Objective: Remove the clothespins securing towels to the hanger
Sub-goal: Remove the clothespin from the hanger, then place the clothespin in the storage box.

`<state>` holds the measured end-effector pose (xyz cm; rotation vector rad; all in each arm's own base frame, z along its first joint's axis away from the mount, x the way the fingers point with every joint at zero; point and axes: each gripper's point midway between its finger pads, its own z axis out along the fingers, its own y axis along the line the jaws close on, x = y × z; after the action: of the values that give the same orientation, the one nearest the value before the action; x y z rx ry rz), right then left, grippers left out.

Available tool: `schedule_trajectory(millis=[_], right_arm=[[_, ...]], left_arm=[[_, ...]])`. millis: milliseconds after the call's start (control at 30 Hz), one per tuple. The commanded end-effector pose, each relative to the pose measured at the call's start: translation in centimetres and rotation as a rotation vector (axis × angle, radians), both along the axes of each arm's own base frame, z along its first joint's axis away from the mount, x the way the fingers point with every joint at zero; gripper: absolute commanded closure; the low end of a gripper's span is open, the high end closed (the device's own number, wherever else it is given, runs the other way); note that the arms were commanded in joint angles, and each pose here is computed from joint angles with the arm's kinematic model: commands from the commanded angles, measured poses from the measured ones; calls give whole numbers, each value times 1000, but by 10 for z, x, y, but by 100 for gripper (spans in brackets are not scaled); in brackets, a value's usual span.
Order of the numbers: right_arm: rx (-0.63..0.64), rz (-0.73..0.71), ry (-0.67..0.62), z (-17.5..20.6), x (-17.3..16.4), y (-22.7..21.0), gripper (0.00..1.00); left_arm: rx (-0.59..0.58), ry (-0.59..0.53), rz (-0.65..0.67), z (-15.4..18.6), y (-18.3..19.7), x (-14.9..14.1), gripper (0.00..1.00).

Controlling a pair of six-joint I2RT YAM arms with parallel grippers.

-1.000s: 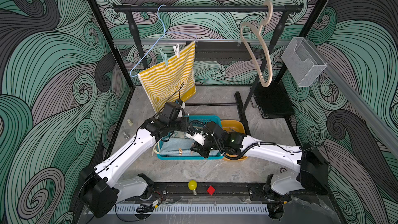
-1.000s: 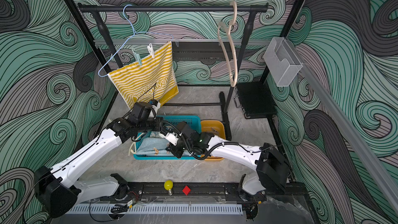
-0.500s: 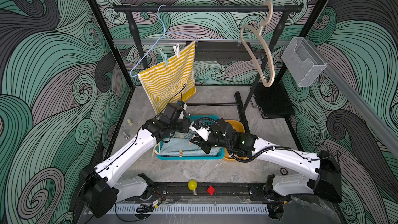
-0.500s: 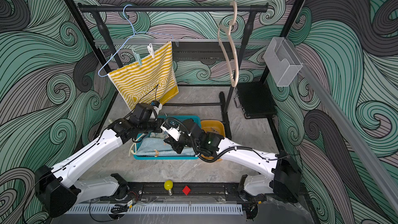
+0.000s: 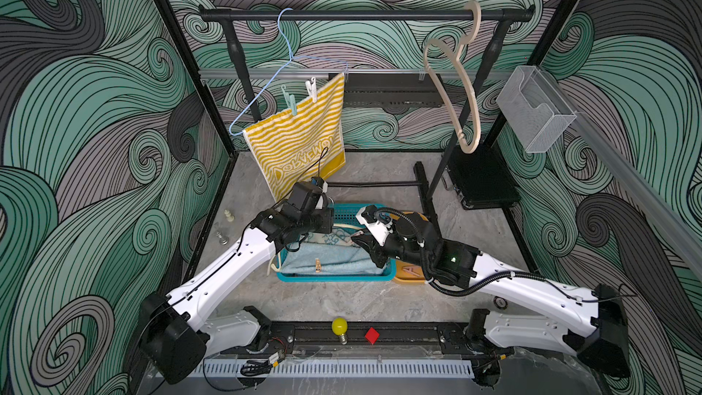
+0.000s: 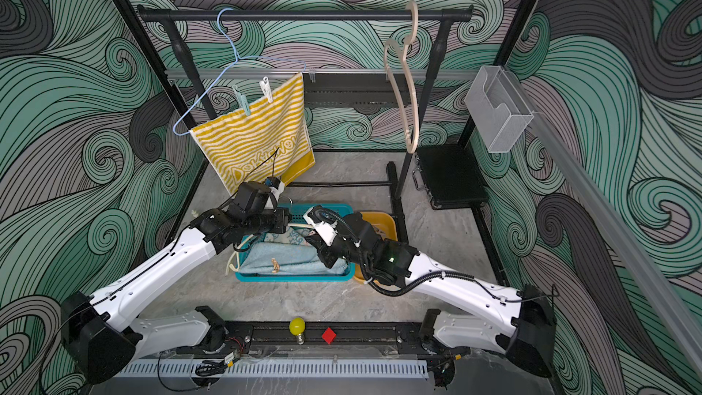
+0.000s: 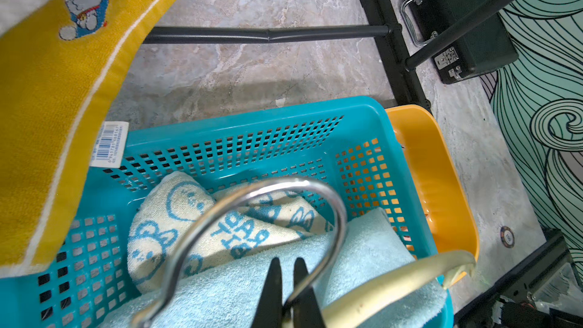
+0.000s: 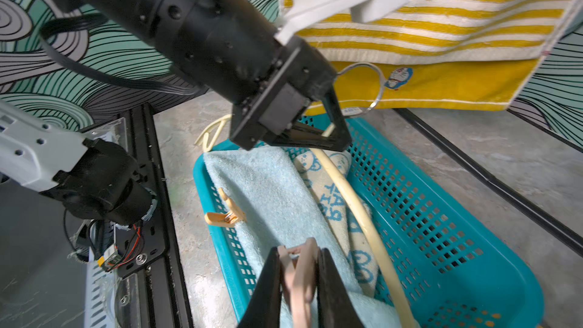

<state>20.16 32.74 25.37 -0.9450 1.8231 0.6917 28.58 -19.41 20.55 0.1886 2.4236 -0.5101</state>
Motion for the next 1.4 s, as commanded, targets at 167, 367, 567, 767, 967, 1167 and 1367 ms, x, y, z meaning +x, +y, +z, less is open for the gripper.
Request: schedule_trajectory(millis=[167, 367, 567, 767, 967, 1167, 1367], right_arm=[[90, -274, 26, 3, 41, -60, 100], [77, -462, 54, -17, 66, -106, 100], [58, -591, 82, -34, 76, -137, 100], [22, -673, 125, -55, 83, -155, 100], [-38, -779, 221, -93, 93, -173, 100], [-89, -815, 295, -121, 101, -174, 100], [-88, -795, 347, -137, 107, -162, 100]], left_arm=[[-22, -49, 18, 19, 1, 4, 100], [-19, -50, 9, 21, -1, 4, 100], [-15, -57, 6, 22, 0, 5, 100], [-18, -53, 13, 20, 0, 5, 100], [-17, -53, 16, 20, 0, 6, 100], [-12, -49, 15, 18, 0, 6, 100], [-3, -48, 21, 17, 2, 5, 100]])
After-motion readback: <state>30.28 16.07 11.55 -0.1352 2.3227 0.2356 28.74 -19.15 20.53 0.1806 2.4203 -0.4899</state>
